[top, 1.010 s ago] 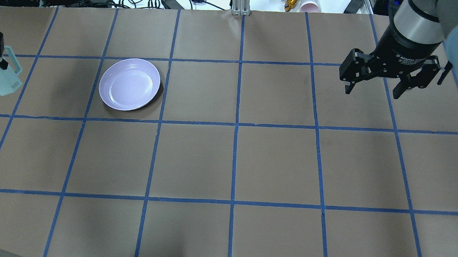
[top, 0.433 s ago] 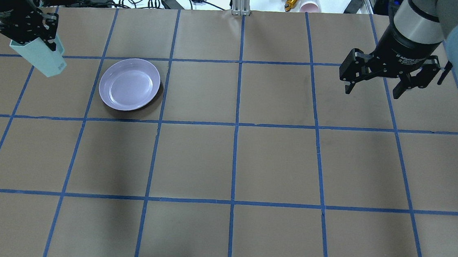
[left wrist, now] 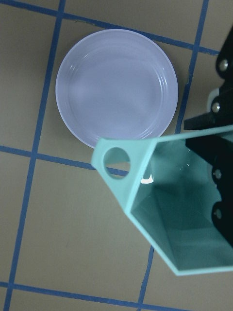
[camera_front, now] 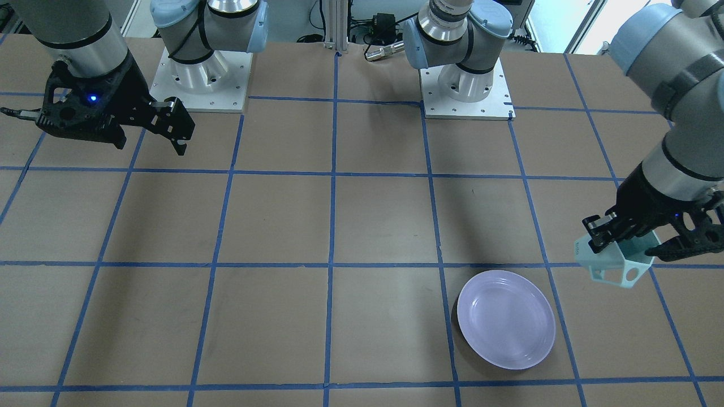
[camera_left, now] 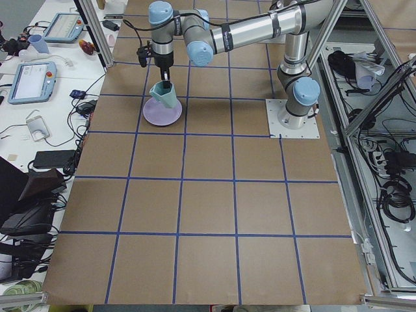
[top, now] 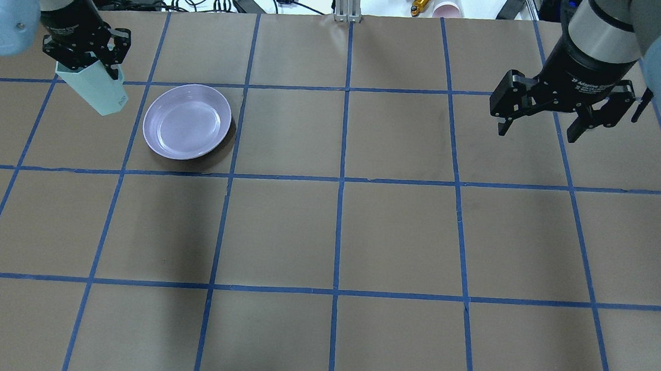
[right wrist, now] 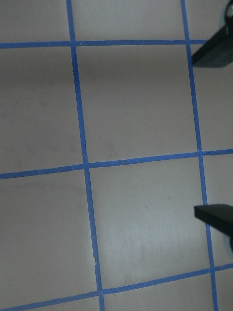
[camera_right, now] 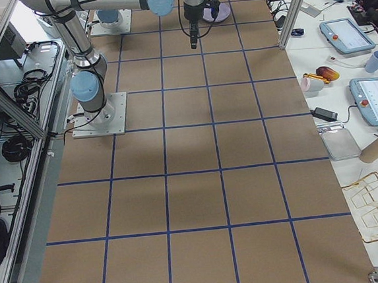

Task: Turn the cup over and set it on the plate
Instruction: 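Carry the held mug with the left gripper over the plate, then lower the mug onto the plate and open the left gripper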

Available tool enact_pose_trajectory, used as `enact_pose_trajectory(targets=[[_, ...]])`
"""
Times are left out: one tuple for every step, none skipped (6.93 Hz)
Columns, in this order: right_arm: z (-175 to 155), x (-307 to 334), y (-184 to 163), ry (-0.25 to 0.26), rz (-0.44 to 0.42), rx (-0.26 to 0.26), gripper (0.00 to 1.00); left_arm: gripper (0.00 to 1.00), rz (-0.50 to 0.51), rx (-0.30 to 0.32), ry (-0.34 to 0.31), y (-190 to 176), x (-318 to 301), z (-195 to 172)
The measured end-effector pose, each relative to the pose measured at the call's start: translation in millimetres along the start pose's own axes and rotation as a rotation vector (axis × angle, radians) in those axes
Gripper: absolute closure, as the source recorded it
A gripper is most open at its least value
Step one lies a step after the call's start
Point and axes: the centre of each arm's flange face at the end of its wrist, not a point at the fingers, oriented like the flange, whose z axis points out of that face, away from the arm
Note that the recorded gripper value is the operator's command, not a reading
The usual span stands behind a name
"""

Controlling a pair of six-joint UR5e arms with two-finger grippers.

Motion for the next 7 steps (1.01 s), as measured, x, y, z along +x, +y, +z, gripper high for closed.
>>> enact_pose_trajectory(targets=[[0, 0, 0, 0.000, 0.000, 0.000, 0.00, 1.00, 0.002, 0.019, -0.003, 3, 13, 12], [0, 0, 0, 0.001, 0.000, 0.000, 0.00, 1.00, -0.001, 0.030, -0.003, 4, 21, 24], [0, 0, 0, 0.001, 0.000, 0.000, 0.00, 1.00, -0.010, 0.037, -0.001, 2, 27, 36], [0, 0, 0, 0.001, 0.000, 0.000, 0.00, 1.00, -0.009, 0.048, 0.002, -3, 35, 49], [0, 0, 0, 0.001, 0.000, 0.000, 0.00, 1.00, -0.005, 0.056, 0.005, -7, 47, 62], [0, 0, 0, 0.002, 0.000, 0.000, 0.00, 1.00, -0.002, 0.063, 0.009, -10, 59, 75], [0, 0, 0, 0.002, 0.000, 0.000, 0.00, 1.00, 0.001, 0.066, 0.013, -11, 70, 87]])
